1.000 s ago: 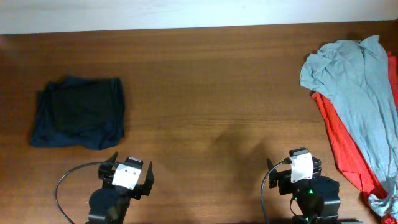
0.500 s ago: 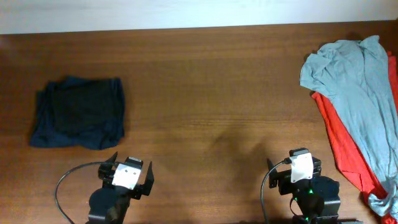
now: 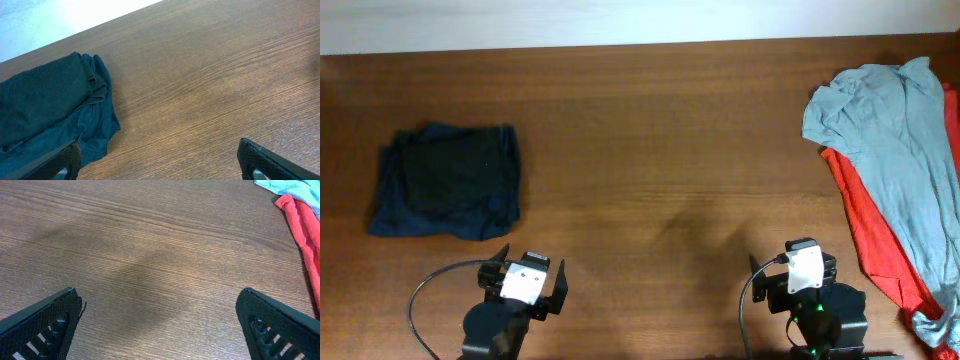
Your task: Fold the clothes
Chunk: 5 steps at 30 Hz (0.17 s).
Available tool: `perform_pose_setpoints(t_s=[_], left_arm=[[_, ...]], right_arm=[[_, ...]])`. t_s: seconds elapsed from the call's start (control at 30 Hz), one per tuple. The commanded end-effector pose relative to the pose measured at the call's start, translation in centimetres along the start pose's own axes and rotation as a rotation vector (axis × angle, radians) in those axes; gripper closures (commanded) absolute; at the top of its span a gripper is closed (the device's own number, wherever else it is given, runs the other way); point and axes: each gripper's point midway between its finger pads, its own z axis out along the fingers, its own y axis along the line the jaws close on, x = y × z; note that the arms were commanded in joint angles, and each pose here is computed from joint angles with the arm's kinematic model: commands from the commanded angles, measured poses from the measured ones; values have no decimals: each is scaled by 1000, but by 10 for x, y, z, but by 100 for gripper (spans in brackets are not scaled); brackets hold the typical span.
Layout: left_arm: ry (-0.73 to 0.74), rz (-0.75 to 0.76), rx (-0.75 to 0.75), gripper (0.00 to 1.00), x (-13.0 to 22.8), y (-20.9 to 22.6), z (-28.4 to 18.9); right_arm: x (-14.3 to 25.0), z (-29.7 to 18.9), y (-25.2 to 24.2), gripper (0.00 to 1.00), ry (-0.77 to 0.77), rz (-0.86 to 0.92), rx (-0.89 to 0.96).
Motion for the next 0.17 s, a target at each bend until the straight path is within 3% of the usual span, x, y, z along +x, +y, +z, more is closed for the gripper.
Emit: perform_pose_setpoints(t_s=[0.0, 0.13], left_arm=[[-5, 10, 8, 1, 1, -2, 1], [-5, 10, 8, 1, 1, -2, 1]], right_arm=[[-1, 0, 0, 1, -10, -5, 1], [-1, 0, 0, 1, -10, -5, 1]])
